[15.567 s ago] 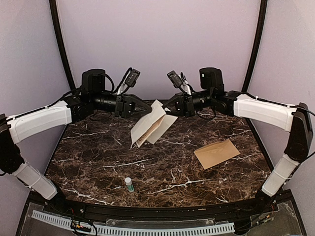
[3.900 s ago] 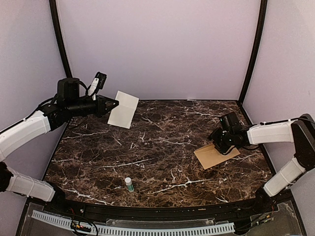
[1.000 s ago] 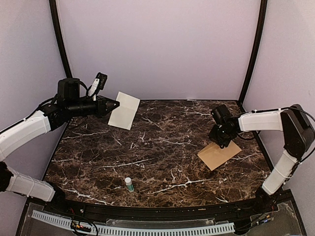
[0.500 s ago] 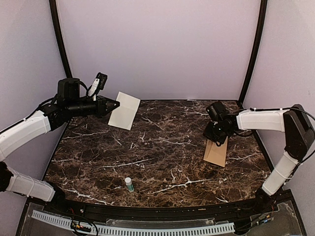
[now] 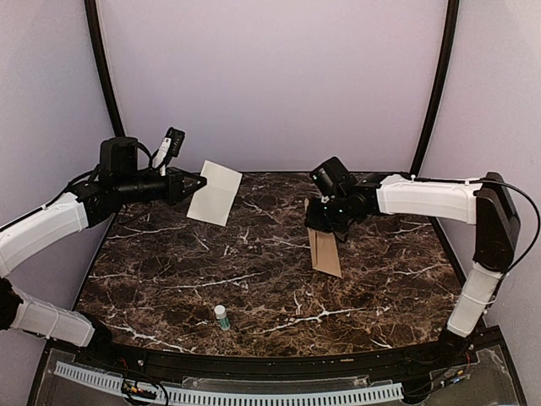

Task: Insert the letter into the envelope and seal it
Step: Move the envelope to the center of the board.

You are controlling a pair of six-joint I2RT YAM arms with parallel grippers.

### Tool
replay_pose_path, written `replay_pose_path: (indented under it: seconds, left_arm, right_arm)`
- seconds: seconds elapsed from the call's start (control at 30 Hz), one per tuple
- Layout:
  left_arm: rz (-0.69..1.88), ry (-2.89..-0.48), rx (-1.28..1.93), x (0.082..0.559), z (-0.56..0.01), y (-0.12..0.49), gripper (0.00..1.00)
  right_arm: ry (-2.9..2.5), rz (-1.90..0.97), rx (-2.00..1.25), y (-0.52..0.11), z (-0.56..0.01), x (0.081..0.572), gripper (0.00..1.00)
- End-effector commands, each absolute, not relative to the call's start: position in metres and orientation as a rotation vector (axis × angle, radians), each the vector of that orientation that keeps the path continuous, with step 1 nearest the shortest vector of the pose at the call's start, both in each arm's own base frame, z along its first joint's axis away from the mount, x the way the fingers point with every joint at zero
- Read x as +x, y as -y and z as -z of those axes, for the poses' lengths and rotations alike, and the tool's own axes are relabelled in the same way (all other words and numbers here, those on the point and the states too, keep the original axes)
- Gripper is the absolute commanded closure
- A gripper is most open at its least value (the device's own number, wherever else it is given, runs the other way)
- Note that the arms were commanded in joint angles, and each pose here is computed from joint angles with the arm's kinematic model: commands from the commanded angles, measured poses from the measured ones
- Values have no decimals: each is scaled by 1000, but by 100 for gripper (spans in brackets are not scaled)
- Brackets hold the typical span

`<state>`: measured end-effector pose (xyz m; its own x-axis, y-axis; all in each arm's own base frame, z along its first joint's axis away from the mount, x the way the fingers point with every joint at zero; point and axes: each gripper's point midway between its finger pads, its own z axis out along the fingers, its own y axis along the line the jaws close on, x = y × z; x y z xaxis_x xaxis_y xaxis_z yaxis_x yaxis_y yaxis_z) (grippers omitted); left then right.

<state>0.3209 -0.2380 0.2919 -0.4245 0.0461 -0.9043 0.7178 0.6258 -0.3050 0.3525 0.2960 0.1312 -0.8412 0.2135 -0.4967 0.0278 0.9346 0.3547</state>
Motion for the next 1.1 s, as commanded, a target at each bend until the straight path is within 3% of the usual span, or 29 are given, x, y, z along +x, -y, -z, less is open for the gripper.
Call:
replay_pose_path:
  seconds: [0.0, 0.47, 0.53, 0.63, 0.77, 1.07]
  left_arm:
    - [854, -1827, 590, 318, -304, 234, 100]
    - [859, -1807, 581, 319, -308, 234, 100]
    - [857, -1807, 580, 319, -308, 234, 100]
    - [849, -1806, 574, 320, -308, 233, 100]
    - [854, -1802, 574, 319, -309, 233, 100]
    - [988, -1711, 566, 308, -328, 242, 100]
  right_arm:
    - [-2593, -451, 13, -327, -123, 334, 100]
    - [-2703, -460, -183, -405, -83, 297, 100]
    - [-2699, -478, -186, -408, -84, 297, 91]
    - [-2658, -512, -198, -410, -96, 299, 62]
    - [-2542, -601, -220, -408, -129, 303, 39]
    - [-2134, -928, -210, -355, -239, 319, 9]
